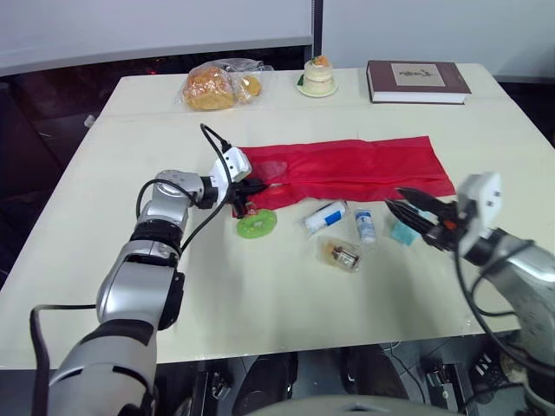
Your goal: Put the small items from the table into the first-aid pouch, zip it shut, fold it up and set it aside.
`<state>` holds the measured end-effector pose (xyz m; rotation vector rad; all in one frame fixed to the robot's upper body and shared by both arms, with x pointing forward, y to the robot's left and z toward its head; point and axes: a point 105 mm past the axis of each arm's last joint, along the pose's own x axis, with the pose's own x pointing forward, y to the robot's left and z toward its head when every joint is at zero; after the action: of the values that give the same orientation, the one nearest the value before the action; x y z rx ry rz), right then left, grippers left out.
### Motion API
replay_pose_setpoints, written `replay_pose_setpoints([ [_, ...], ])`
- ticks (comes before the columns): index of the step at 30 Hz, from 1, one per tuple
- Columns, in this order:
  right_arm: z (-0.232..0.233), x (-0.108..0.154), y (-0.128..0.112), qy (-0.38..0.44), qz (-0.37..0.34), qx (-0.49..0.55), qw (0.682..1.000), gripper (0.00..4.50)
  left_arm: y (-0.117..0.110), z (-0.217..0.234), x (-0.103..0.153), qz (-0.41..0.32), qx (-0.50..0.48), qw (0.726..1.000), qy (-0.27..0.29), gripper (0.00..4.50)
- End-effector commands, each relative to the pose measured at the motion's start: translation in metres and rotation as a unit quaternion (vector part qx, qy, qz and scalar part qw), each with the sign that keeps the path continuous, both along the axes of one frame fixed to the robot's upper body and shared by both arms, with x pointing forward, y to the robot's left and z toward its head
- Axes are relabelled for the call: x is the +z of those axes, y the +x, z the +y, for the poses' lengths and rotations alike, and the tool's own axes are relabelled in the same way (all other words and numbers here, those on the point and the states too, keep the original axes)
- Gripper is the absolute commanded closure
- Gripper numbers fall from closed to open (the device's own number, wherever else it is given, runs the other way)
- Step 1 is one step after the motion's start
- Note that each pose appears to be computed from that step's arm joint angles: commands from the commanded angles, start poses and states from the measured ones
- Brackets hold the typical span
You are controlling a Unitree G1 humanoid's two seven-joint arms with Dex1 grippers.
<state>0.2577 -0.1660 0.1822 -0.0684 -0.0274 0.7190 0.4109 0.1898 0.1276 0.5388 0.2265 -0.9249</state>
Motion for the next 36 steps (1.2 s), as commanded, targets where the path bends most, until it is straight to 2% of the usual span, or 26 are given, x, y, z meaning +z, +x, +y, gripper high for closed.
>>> replay_pose_setpoints([
  [1,-0.015,0.017,-0.022,-0.006,-0.033,-0.002,0.999,0.62,-0.002,0.019,0.009,-0.01,0.015,1.0,0.005,4.5],
  [2,-0.02,0.017,-0.027,-0.013,-0.032,-0.003,0.999,0.09,-0.003,0.023,0.008,-0.007,0.019,1.0,0.006,4.5],
  [3,-0.024,0.017,-0.032,-0.018,-0.029,-0.003,0.999,0.03,-0.005,0.028,0.007,-0.004,0.023,1.0,0.007,4.5],
  [7,-0.027,0.018,-0.042,-0.019,-0.027,0.005,0.999,0.03,-0.009,0.037,0.004,0.005,0.031,0.999,0.011,4.5],
  [12,-0.026,0.02,-0.041,-0.02,-0.033,0.001,0.999,0.03,-0.01,0.041,0.001,0.017,0.035,0.999,0.014,4.5],
  [13,-0.025,0.02,-0.041,-0.021,-0.034,0.001,0.999,0.0,-0.011,0.04,0.001,0.021,0.033,0.999,0.012,3.88],
  [14,-0.025,0.019,-0.041,-0.022,-0.034,0.001,0.999,0.0,-0.012,0.04,0.001,0.024,0.028,0.999,0.012,3.6],
  [16,-0.023,0.018,-0.041,-0.024,-0.034,0.002,0.999,0.0,-0.015,0.035,0.007,0.018,0.002,1.0,0.007,2.69],
  [17,-0.023,0.018,-0.041,-0.025,-0.034,0.002,0.999,0.0,-0.016,0.031,0.013,0.012,-0.014,1.0,-0.002,2.39],
  [18,-0.022,0.018,-0.041,-0.024,-0.035,0.002,0.999,0.0,-0.017,0.027,0.02,0.006,-0.026,1.0,-0.012,1.84],
  [20,-0.02,0.018,-0.04,-0.021,-0.037,0.003,0.999,0.0,-0.016,0.021,0.029,-0.004,-0.039,0.999,-0.027,1.05],
  [21,-0.017,0.018,-0.04,-0.019,-0.037,0.006,0.999,0.0,-0.017,0.016,0.033,-0.006,-0.049,0.998,-0.036,0.43],
  [22,-0.015,0.018,-0.04,-0.017,-0.037,0.008,0.999,0.0,-0.018,0.012,0.035,-0.006,-0.058,0.997,-0.041,0.08],
  [27,-0.008,0.016,-0.035,-0.017,-0.031,0.005,0.999,0.0,-0.019,-0.026,0.033,-0.012,-0.11,0.993,-0.038,0.08],
  [33,0.002,0.016,-0.022,-0.027,-0.04,-0.016,0.999,0.0,0.004,-0.082,0.034,-0.051,-0.104,0.993,-0.029,0.08],
  [36,0.005,0.018,-0.018,-0.03,-0.047,-0.024,0.998,0.0,0.008,-0.101,0.03,-0.057,-0.111,0.992,-0.015,0.08],
])
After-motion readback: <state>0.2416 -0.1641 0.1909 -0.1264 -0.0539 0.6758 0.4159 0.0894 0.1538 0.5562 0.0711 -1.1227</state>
